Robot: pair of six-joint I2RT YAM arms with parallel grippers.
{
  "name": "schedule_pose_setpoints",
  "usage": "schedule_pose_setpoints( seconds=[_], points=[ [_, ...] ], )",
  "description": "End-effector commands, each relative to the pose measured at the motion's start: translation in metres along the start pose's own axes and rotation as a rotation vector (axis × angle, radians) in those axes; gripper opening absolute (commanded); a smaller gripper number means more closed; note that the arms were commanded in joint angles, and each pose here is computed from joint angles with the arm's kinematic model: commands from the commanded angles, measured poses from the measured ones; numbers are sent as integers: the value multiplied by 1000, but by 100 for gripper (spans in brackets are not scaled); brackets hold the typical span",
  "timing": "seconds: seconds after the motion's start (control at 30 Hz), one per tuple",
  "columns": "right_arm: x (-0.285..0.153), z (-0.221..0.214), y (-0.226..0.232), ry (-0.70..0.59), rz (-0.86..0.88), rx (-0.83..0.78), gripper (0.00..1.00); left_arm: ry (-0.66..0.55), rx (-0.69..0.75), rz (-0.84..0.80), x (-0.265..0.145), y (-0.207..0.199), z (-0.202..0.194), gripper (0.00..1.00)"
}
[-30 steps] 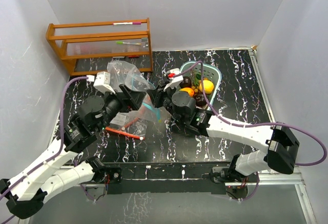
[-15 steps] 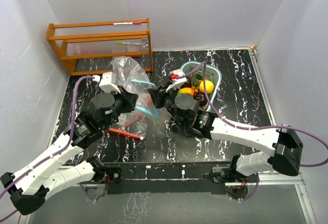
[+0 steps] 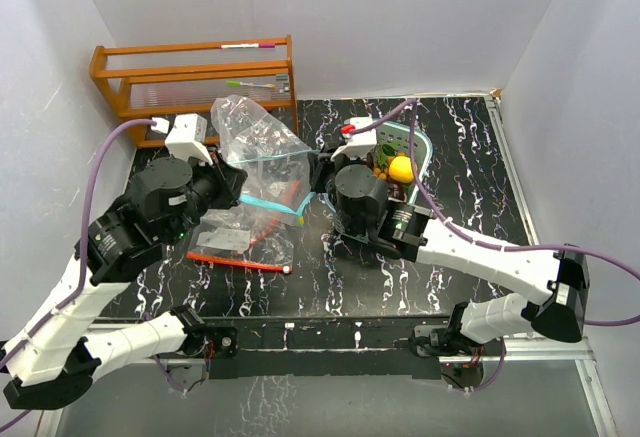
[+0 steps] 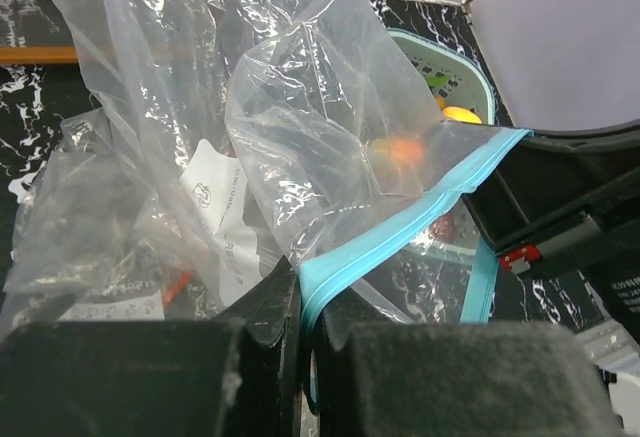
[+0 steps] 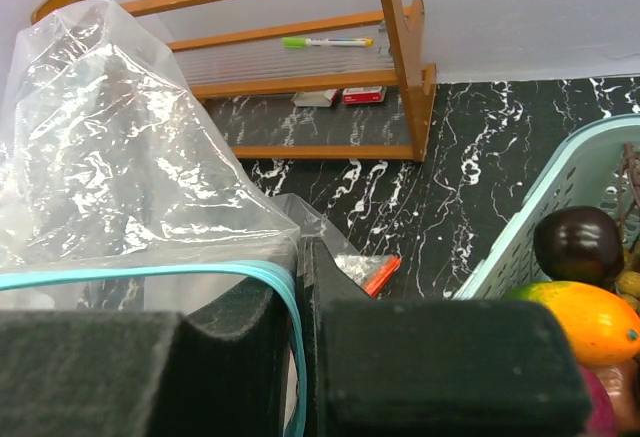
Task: Place the food in the zip-top bag and seal the zipper
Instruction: Open the zipper of the food storage bag, then pick up the fake fruit from the bin.
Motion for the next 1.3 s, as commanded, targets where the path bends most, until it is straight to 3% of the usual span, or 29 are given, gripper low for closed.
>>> schedule_pose_setpoints(
  seconds=[0.0, 0.2, 0.33, 0.5, 0.73, 0.87, 1.07, 1.27],
  points=[
    [-6, 22, -19, -32, -148, -36, 8, 59, 85, 27, -22, 14, -2, 0],
    [-11, 13, -5, 62, -30, -52, 10, 80, 102, 6, -19, 12, -9, 0],
    [-17, -10, 18, 202, 181, -128, 64, 119, 138, 91, -8, 19, -14, 0],
    [-41, -12, 24, 280, 322, -117, 95, 93, 165, 192, -2, 27, 0, 0],
    [-83, 36, -14, 172, 252, -9, 98, 17, 226, 347, 4, 37, 32, 0],
    [-88, 45, -44, 126, 82, 11, 98, 17, 279, 406, 16, 41, 30, 0],
    [-47, 19, -76, 195, -221, -99, 98, 60, 310, 403, 42, 35, 9, 0],
    [11, 6, -124, 294, -325, 4, 98, 103, 288, 337, 71, 22, -18, 0]
  ],
)
Point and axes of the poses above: each gripper's point midway between its finger pads, its own x axis out along the fingers, its own y axis along the line the jaws close on, z = x × y, the point moved 4 cm from there along -x, back along the fingers, and after that the axes turned 7 degrees about x, right-handed, at the moved point
